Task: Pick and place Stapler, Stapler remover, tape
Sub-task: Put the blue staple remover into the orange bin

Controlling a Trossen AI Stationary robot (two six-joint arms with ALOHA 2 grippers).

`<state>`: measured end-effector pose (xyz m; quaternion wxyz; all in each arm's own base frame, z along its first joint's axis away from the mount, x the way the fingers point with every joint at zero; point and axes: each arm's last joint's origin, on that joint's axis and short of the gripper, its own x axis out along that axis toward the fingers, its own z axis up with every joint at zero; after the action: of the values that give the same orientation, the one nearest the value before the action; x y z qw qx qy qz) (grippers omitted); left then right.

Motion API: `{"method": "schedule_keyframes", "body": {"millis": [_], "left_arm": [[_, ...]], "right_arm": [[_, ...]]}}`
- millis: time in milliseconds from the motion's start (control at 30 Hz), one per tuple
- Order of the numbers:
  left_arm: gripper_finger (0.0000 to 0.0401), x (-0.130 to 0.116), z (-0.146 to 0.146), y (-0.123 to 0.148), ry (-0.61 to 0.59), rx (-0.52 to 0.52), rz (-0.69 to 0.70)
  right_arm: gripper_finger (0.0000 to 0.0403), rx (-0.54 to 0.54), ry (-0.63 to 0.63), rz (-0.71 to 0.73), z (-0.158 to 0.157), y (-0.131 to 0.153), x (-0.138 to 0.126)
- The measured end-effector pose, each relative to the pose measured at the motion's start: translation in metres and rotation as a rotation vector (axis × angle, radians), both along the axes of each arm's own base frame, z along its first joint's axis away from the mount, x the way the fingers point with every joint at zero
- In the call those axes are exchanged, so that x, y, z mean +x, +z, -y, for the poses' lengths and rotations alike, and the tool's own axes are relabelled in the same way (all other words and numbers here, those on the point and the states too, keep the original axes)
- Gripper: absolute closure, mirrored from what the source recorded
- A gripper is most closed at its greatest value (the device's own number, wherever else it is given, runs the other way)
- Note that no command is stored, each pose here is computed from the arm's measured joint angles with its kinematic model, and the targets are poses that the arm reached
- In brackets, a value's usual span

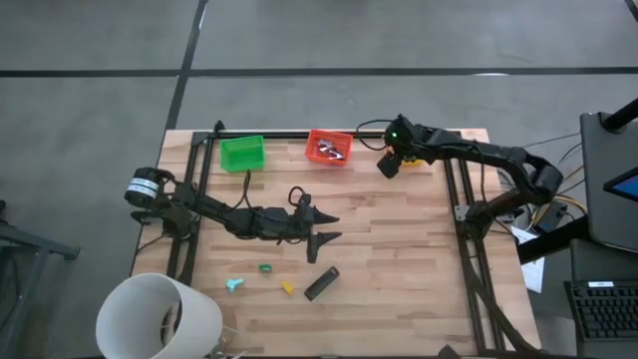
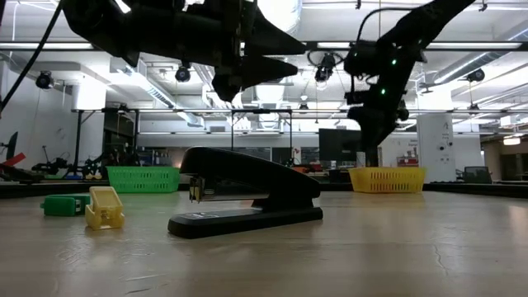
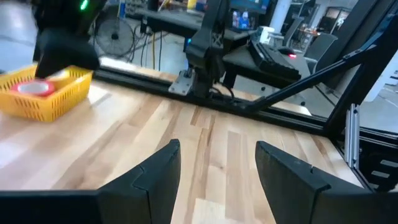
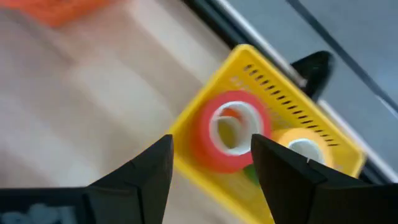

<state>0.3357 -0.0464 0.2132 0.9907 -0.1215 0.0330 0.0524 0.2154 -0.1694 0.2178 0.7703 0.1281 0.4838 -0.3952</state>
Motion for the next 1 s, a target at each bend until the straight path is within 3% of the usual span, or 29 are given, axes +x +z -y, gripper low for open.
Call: {"method": "schedule_keyframes", "body": {"millis": [200,567,700,833,1000], "left_arm": [[0.0192,0.0,0.002,-0.004,-0.046,-0.036,-0.039],[0.0192,-0.002,0.012,-0.007,-0.34,-0.087,-0.087],[0.0192,-0.002,0.012,-0.008,-0.342,-0.109,-0.093],[0.0192,-0.001,0.01,-0.007,-0.268,-0.149,-0.077],[0.0192,-0.003,0.015,-0.011,-0.345,-0.152,-0.136]], "right_arm": [[0.0203,0.038,0.14,0.154,-0.039,0.02,0.001],[0.0207,0.003,0.448,0.352,-0.124,0.014,-0.005],[0.0207,0.008,0.548,0.419,-0.148,0.008,-0.006],[0.0207,0.025,0.601,0.477,-0.165,0.005,-0.006],[0.0207,0.035,0.647,0.523,-0.177,0.0,-0.006]]}}
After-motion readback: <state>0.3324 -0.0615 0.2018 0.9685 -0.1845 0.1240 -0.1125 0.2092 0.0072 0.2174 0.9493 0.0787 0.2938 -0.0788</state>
